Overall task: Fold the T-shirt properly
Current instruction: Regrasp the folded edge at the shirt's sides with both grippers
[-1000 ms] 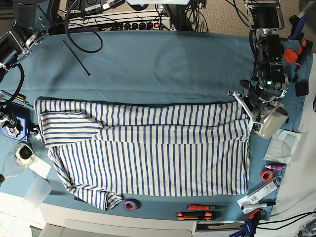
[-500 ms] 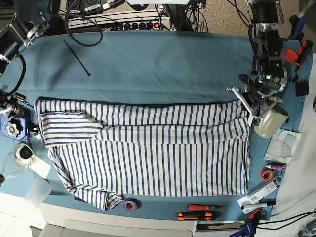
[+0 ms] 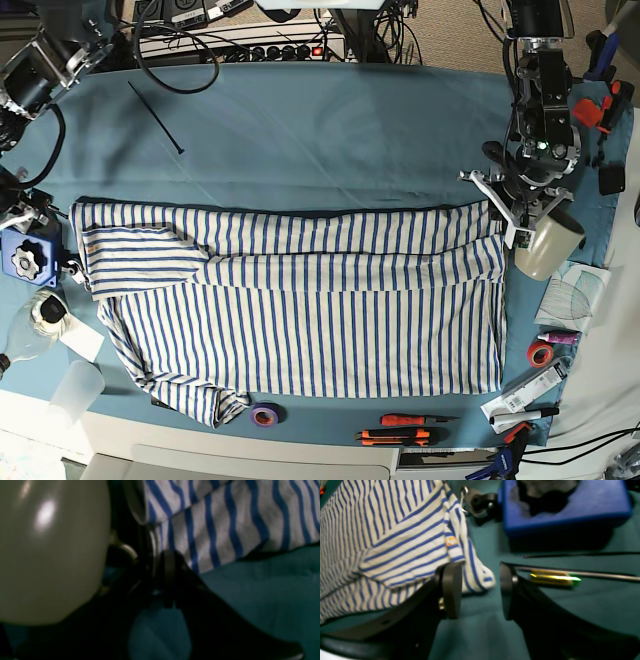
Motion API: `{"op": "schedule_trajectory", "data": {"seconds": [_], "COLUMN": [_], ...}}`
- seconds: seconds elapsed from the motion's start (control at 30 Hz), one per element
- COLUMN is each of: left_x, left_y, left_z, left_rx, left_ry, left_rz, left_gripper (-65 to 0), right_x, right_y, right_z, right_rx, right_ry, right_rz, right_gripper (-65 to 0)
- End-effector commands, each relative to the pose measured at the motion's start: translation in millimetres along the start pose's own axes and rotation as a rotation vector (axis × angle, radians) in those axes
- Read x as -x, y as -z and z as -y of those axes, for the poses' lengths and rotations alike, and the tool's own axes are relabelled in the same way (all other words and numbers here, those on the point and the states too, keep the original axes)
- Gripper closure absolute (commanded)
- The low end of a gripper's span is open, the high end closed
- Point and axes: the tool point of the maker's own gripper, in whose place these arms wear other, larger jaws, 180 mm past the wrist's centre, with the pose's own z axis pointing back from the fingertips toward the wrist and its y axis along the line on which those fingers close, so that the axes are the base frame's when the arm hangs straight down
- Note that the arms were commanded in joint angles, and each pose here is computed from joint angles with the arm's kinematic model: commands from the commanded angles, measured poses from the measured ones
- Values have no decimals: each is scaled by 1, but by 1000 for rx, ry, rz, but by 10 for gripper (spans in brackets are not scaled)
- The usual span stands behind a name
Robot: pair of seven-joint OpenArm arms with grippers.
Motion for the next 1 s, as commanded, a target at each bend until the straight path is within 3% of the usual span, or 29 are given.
{"op": "schedule_trajectory", "data": {"seconds": [0.0,0.23,0.47,0.77,0.97], "left_x": [-8,-4,-1,-4,-4], "left_y": [-3,-3,-6,-6,-6], "left_z": [-10,-14,-28,-24,-24], "left_rx": [-35,-47,-69,-43,-43], "left_ry": [5,-4,-24,-47,-47], "left_rz": [4,-47,-58,-44,-44], "left_gripper": [-107,-108,-108,-108,-108], "right_x": [-19,-22,-41,-63,-62], "right_y": [-8,2,-3,-10,-10], "right_z": [-1,-12,12,16,21], "right_rx": [0,-27,101,125,153], "right_ry": [-21,-3,20,15,1], "right_rz": [55,113,213,304,296], "right_gripper": [-260,-260,-260,-260,-260]}}
